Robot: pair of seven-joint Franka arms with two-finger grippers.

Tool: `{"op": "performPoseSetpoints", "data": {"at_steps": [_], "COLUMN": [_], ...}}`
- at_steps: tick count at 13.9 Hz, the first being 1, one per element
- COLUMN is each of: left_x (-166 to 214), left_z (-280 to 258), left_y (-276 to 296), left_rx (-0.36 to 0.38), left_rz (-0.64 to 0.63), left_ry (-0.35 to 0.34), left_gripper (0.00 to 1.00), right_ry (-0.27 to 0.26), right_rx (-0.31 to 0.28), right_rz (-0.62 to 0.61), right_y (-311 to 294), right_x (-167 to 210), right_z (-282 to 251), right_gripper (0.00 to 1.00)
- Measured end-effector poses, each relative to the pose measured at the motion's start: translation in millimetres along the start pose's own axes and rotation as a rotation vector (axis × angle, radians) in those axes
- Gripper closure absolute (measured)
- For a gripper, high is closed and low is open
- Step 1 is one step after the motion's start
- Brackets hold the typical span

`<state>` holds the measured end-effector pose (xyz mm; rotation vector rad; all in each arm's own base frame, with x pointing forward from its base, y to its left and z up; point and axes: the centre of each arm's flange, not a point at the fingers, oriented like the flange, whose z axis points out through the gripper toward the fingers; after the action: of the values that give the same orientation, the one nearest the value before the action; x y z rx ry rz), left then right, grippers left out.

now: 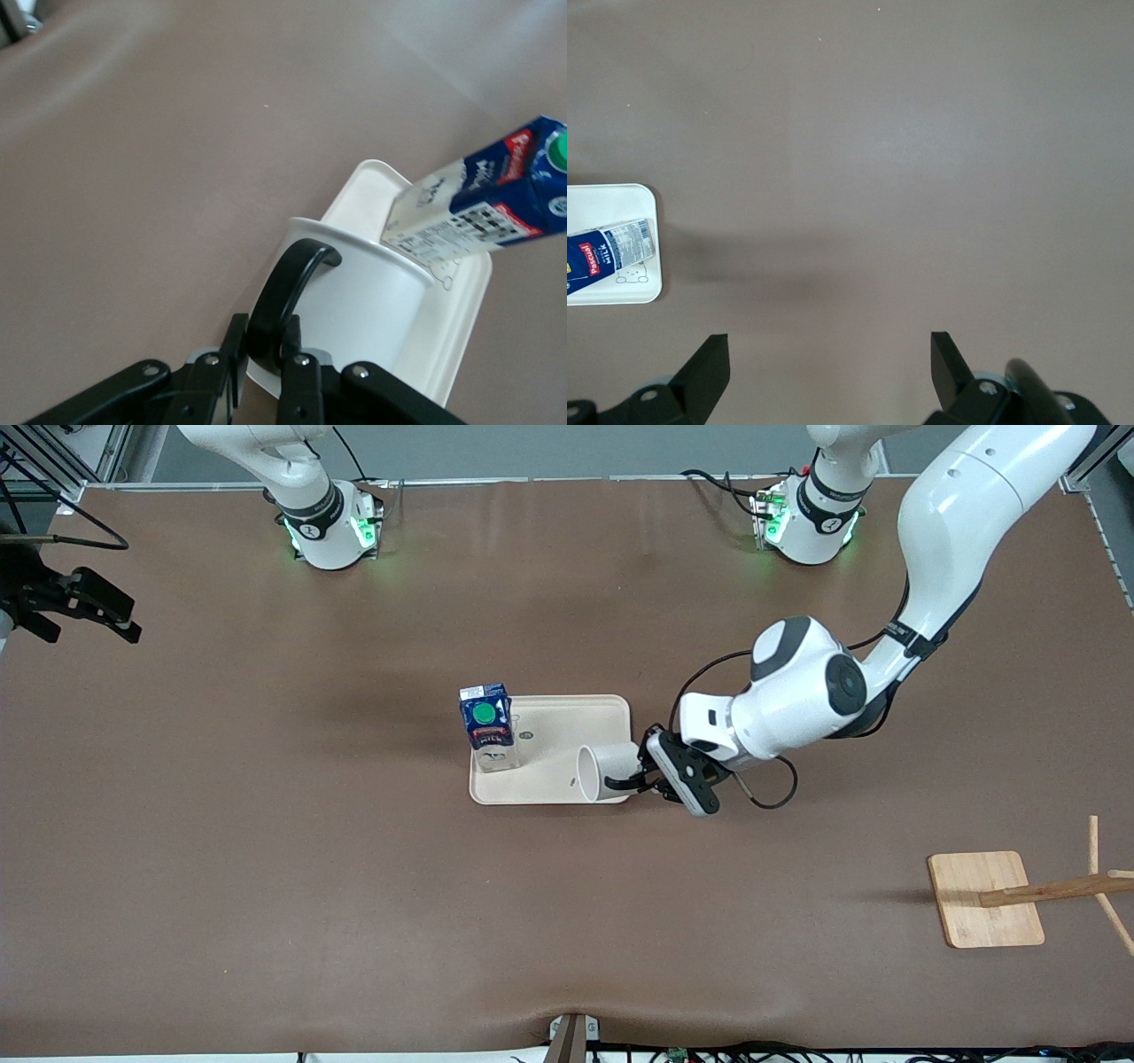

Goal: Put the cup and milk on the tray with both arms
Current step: 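Lower the mug onto the tray beside the carton with the left gripper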

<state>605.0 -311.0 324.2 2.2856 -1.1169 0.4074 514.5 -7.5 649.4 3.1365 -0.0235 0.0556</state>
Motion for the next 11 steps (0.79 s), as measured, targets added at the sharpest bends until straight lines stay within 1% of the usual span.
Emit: {"op": "performPoseSetpoints", "data": {"at_steps": [2,3,7,11], "left_x": [-13,-17,-32,-60], "left_z": [1,1,11,51], "left_y": [-15,-19,-28,-40], "left_rx": [-0.096,-0.132,-0.242,-0.358], "left_rz": [0.014,0.032,0.132,0.188], "left_ry": [0.023,0.036,0.101,0.193], "left_gripper": [0.81,0.81,0.81,0.81], "right_ry": [-0.001,-0.001,-0.002,-0.002], "right_rx": [0.000,0.000,0.000,0.000], "right_rz": [0.000,0.000,0.001,0.002], "right_y": [0,0,0,1], "right_x": [0,0,0,0], "right_z": [0,0,0,0], "right_gripper": [0.00,0.00,0.00,0.00]}}
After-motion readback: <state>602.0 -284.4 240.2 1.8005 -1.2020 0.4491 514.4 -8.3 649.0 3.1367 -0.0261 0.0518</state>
